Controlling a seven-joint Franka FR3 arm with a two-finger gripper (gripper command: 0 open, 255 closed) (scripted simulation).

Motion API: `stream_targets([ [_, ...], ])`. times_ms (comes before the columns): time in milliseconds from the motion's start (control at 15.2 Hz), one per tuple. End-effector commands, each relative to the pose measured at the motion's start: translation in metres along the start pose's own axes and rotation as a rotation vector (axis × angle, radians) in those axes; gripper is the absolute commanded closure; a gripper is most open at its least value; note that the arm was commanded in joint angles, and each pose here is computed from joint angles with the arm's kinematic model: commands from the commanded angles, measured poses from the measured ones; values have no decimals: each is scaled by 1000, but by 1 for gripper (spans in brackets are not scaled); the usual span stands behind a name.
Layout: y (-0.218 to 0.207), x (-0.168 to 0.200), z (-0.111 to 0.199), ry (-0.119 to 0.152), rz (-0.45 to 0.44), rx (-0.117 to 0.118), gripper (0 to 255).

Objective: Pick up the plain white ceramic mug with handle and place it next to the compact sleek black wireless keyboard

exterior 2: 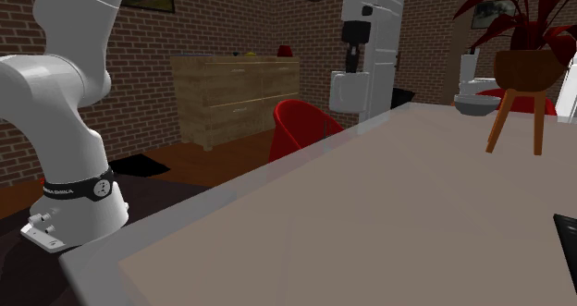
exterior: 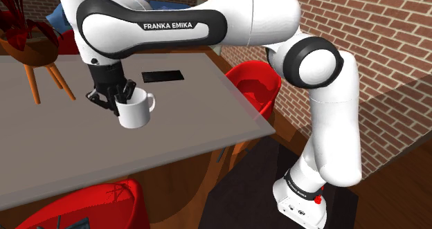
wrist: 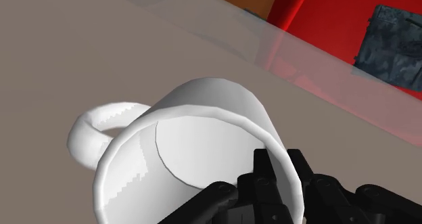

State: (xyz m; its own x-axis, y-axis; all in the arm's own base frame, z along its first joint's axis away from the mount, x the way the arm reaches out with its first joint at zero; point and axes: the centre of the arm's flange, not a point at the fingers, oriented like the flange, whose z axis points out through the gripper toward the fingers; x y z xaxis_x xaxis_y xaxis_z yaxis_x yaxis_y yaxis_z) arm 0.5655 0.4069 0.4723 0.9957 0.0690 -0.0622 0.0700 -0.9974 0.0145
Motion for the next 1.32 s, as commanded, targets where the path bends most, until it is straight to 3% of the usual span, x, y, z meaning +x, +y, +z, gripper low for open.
stream_targets([
  [0, -1, 0, -10, 0, 0, 0, 255],
  [462, 0, -3, -46, 0, 0, 0, 255],
  [1254, 151, 44, -47, 0, 0, 0, 255],
])
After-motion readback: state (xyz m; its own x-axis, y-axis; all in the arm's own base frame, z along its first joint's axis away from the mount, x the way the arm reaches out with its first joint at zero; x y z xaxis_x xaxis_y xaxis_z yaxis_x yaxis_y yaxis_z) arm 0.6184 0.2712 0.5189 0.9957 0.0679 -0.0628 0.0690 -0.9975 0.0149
